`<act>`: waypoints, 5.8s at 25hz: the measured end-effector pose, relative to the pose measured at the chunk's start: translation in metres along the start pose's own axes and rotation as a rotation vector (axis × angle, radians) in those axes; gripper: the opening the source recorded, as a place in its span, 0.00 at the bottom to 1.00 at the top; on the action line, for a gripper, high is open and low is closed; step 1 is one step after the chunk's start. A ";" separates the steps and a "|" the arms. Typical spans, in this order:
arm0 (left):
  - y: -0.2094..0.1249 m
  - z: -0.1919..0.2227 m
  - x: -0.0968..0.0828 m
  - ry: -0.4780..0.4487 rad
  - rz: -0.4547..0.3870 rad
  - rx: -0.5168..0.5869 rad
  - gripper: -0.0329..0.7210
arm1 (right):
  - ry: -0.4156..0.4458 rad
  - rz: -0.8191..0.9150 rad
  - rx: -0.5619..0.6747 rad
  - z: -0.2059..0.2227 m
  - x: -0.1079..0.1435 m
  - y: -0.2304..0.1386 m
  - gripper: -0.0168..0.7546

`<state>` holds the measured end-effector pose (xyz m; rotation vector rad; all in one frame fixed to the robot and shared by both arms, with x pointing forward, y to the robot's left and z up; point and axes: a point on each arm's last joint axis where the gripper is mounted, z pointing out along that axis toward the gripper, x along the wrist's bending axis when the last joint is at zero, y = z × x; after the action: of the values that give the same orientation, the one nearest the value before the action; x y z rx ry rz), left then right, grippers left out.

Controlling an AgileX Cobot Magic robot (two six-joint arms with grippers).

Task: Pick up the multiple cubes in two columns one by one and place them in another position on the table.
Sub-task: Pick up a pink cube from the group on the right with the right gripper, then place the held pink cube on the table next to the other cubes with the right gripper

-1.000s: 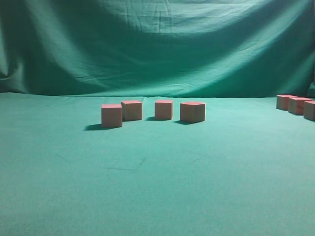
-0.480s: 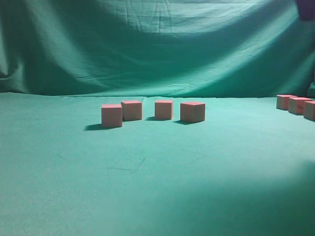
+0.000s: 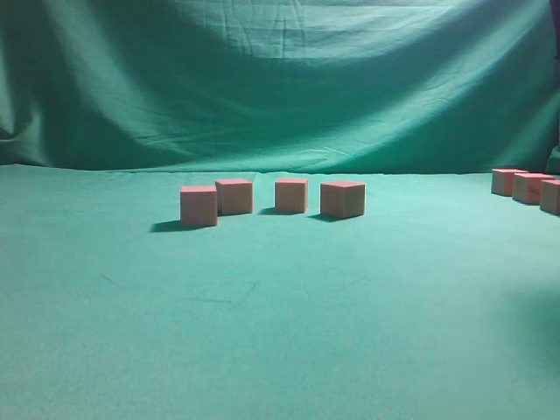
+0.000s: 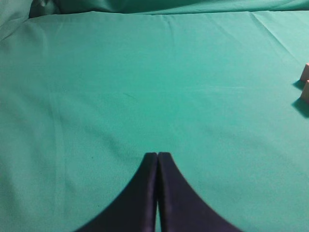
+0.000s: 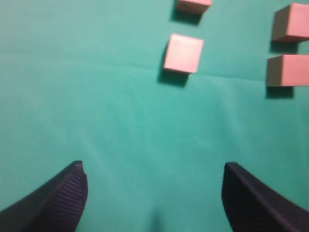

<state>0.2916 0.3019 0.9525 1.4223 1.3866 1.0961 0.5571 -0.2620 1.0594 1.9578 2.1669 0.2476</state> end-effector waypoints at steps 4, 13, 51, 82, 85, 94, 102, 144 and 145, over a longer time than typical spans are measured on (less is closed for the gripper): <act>0.000 0.000 0.000 0.000 0.000 0.000 0.04 | -0.009 0.062 0.012 0.019 -0.011 0.007 0.71; 0.000 0.000 0.000 0.000 0.000 0.000 0.04 | -0.006 0.081 0.013 0.075 -0.015 0.025 0.71; 0.000 0.000 0.000 0.000 0.000 0.000 0.04 | -0.014 0.111 0.093 0.125 -0.014 0.058 0.37; 0.000 0.000 0.000 0.000 0.000 0.000 0.04 | 0.187 -0.942 0.005 0.023 0.263 -0.040 0.37; 0.000 0.000 0.000 0.000 0.000 0.000 0.04 | 0.187 -0.935 0.007 0.033 0.274 -0.033 0.37; 0.000 0.000 0.000 0.000 0.000 0.000 0.04 | 0.172 -0.857 0.025 0.063 0.301 -0.011 0.37; 0.000 0.000 0.000 0.000 0.000 0.000 0.04 | 0.120 -0.737 0.047 0.081 0.300 -0.002 0.37; 0.000 0.000 0.000 0.000 0.000 0.000 0.04 | 0.029 -0.488 0.011 0.107 0.300 0.004 0.37; 0.000 0.000 0.000 0.000 0.000 0.000 0.04 | 0.026 -0.491 0.009 0.107 0.299 0.004 0.37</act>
<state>0.2916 0.3019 0.9525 1.4223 1.3866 1.0961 0.5611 0.0344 0.9441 1.3670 2.5748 0.1795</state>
